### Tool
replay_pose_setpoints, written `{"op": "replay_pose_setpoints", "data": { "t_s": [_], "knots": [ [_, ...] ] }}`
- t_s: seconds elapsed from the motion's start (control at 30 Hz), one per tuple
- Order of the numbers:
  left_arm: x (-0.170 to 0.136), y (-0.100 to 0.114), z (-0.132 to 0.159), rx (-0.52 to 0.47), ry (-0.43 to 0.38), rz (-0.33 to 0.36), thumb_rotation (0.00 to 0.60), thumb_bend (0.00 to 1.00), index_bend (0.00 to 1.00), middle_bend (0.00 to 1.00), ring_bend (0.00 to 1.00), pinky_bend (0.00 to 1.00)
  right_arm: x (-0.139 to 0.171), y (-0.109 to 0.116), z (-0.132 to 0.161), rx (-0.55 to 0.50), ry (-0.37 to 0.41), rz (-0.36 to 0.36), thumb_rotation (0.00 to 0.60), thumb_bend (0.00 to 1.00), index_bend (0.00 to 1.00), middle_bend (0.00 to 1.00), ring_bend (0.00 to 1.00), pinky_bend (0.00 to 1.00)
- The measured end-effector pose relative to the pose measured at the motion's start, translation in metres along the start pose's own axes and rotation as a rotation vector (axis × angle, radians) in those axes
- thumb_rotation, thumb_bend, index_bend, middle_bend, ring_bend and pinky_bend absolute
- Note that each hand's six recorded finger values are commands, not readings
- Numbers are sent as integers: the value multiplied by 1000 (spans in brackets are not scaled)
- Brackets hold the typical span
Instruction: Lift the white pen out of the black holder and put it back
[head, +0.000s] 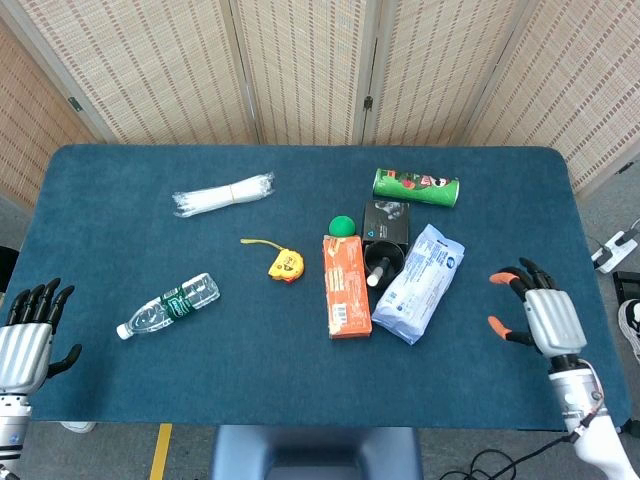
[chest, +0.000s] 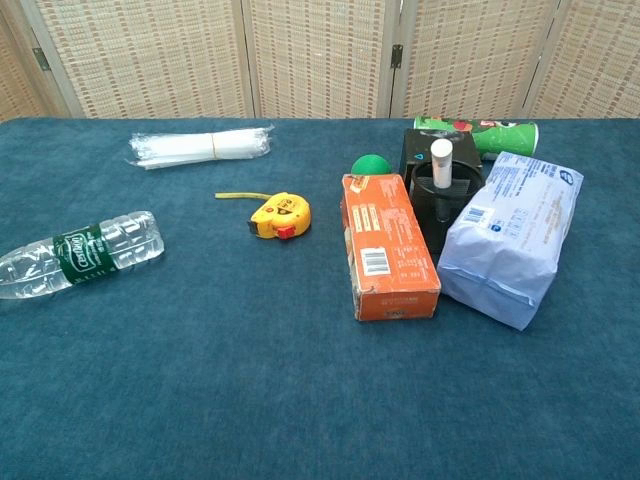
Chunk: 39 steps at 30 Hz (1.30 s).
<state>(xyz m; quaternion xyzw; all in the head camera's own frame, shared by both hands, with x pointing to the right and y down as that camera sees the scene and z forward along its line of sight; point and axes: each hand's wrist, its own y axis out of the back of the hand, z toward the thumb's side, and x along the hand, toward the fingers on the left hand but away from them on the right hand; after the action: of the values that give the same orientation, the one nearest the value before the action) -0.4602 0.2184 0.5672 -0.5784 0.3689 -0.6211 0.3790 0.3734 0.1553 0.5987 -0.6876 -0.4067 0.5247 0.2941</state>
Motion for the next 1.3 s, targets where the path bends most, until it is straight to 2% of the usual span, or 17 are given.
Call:
{"op": "replay_pose_setpoints", "data": {
  "t_s": [0.27, 0.47, 0.77, 1.3],
  "knots": [
    [-6, 3, -5, -7, 15, 6, 600, 296, 141, 76, 28, 105, -59, -16, 57, -95, 115, 38, 600, 152, 385, 263, 92, 161],
    [-9, 3, -8, -7, 24, 6, 600, 297, 141, 77, 28, 105, -84, -36, 83, -76, 156, 67, 600, 176, 401, 268, 93, 163],
    [-8, 4, -8, -7, 23, 6, 600, 297, 141, 77, 28, 106, -104, -65, 109, -38, 199, 79, 600, 176, 424, 280, 95, 163],
    [-9, 1, -12, -10, 34, -2, 600, 297, 141, 76, 28, 105, -128, -86, 137, -27, 222, 64, 600, 208, 504, 333, 130, 167]
  ]
}}
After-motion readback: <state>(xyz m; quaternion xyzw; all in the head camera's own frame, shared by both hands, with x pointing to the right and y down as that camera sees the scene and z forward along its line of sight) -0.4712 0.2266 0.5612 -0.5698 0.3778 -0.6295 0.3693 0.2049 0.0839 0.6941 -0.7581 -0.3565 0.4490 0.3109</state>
